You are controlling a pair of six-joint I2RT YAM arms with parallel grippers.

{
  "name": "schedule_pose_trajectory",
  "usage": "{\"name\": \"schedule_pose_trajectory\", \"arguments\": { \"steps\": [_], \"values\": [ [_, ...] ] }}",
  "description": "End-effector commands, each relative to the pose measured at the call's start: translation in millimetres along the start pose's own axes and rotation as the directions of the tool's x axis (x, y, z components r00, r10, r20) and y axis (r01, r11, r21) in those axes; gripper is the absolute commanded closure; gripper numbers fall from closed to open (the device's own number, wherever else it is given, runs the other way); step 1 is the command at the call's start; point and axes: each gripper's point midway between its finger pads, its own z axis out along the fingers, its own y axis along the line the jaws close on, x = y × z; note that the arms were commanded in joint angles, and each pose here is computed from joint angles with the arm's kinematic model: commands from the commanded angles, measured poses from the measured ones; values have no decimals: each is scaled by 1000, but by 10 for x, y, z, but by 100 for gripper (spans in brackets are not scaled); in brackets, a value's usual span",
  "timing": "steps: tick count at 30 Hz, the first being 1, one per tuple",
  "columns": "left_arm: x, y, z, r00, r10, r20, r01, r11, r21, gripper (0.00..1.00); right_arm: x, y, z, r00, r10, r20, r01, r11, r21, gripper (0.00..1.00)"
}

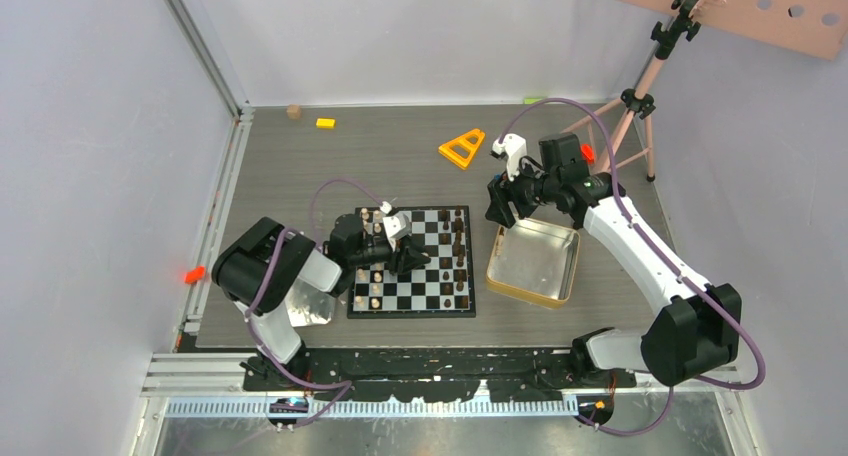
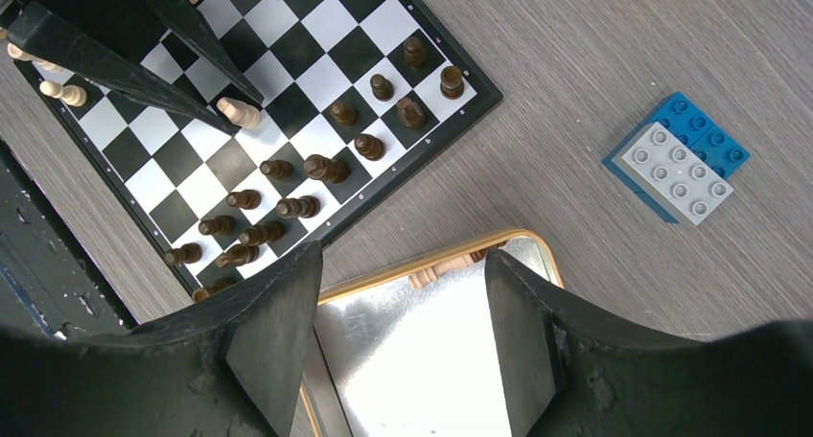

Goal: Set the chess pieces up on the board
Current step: Place the chess piece on the chessboard, then pick up the chess piece from the chessboard.

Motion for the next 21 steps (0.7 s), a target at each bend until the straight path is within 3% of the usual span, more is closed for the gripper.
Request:
{"name": "schedule_pose_trajectory", "arguments": {
  "steps": [1,21],
  "values": [
    [-277,41,14,992,104,67,-103,995,-14,67,-94,-10,-6,999,-21,33,21,1000,-3,31],
    [-278,40,42,995,100,12,-100,995,-6,79,-67,-12,-14,999,-24,25,24,1000,0,32]
  ]
}}
